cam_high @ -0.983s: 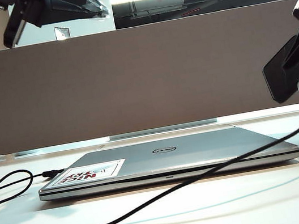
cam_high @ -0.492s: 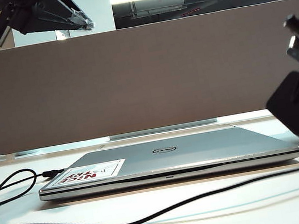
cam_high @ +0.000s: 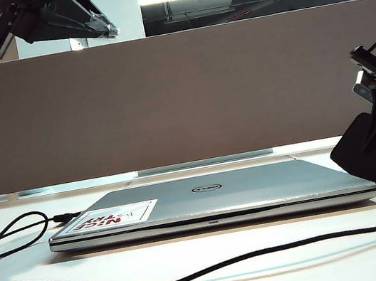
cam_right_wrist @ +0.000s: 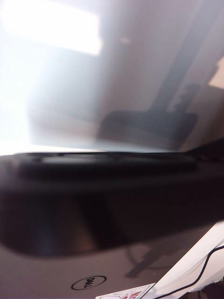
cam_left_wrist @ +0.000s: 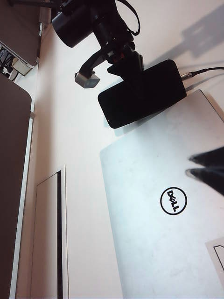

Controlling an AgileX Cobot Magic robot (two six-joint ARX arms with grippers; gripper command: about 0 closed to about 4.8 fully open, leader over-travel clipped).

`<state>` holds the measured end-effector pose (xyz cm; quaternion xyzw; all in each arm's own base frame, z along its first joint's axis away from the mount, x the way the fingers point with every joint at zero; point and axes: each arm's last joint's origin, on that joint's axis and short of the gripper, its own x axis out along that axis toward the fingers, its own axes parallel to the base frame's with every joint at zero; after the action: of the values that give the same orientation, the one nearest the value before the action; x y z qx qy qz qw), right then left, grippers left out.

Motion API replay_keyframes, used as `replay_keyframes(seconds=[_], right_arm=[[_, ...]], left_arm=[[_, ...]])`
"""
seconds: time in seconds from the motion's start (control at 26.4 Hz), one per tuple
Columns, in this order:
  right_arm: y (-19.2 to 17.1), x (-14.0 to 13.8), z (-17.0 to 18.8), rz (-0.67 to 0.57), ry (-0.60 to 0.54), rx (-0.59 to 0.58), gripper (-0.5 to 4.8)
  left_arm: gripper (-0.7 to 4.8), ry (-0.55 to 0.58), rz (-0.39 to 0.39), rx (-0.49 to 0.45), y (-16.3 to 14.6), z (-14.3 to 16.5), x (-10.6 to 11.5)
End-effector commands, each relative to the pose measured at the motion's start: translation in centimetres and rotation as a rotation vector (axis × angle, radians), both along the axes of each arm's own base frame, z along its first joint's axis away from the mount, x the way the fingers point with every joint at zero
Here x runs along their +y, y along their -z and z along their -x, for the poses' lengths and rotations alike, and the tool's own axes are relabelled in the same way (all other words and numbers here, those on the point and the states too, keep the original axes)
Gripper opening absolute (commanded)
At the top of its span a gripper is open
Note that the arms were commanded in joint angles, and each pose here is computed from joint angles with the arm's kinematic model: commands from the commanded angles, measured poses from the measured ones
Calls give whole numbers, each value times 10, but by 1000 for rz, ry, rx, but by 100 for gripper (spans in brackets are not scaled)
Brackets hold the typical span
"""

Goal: Pick up the charging cable and the phone, plug the charging cable into the charging port on the phone, and finally place them back on the table.

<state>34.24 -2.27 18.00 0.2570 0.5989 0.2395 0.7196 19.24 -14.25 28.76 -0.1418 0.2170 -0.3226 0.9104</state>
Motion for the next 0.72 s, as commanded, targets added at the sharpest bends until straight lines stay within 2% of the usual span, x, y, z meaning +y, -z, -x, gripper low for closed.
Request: replay_keyframes(seconds=[0.04,0.11,0.26,0.53,0.72], right_arm=[[-1,-1,-2,5,-4,-23,-3],[-2,-2,-3,7,-3,-29,35],[-5,-4,-6,62,5,-42,182],[-28,-9,-12,248,33,-34,185],[-61,-10,-10,283,42,-67,165]], left_arm=[[-5,2,8,-19,-4,0,0],[-5,2,8,-19,-4,0,0],[-5,2,8,-19,-4,0,0],[-5,2,8,-18,-4,0,0],[-5,2,8,-19,-4,0,0]])
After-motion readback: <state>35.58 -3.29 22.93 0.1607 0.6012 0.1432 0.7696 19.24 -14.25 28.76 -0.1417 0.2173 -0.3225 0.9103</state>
